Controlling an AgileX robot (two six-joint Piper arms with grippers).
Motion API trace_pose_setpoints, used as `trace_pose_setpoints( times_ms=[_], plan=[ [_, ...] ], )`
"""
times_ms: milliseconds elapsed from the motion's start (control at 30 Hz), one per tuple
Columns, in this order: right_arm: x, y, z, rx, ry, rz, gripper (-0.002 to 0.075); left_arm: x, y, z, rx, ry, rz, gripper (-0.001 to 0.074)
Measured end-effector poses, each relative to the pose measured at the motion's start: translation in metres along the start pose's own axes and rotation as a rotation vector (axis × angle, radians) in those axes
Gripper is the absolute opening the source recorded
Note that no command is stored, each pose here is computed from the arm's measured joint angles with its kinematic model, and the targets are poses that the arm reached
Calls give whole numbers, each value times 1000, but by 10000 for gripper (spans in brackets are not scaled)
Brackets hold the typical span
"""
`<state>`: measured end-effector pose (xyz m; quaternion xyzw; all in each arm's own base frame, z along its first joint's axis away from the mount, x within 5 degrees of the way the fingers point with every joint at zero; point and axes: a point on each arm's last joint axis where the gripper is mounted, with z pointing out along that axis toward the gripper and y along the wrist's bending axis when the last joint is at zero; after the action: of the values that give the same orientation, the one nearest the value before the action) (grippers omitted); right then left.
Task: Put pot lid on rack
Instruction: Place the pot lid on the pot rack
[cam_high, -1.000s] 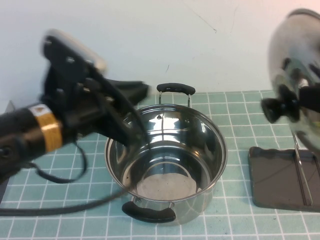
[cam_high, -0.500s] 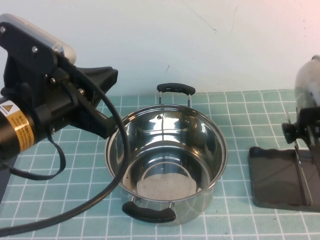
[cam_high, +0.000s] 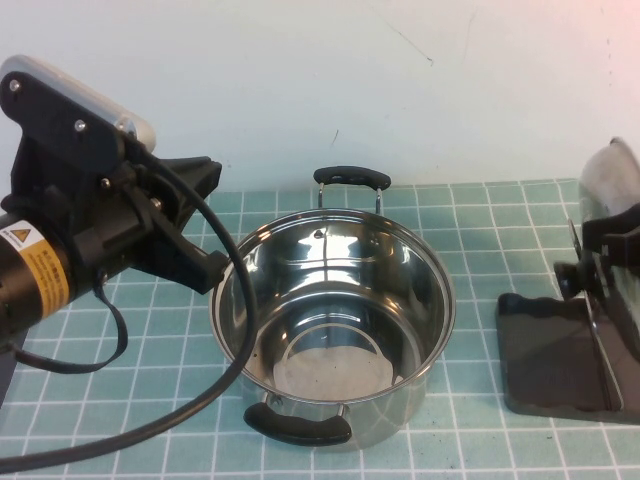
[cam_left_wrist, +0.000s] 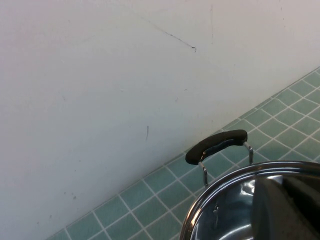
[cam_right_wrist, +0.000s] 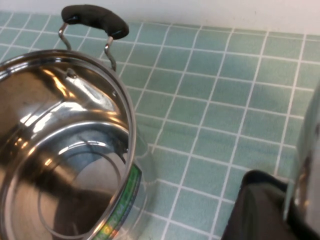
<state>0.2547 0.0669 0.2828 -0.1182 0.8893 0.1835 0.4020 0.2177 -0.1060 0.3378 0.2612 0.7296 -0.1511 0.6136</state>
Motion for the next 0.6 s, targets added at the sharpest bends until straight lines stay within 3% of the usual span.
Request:
trace_pose_setpoints(
  times_ms=[233,467,600],
  plan=[
    [-2,-1,0,15,-19,-9,358,0,1,0,-6,3,5,-1],
    [-7,4,-24,44,-79,-107,379,1,1,0,-10,5,12,-1],
    [-8,15,-56,55,-136,-178,381,1,4,-8,-69,5,-28,-1]
  ],
)
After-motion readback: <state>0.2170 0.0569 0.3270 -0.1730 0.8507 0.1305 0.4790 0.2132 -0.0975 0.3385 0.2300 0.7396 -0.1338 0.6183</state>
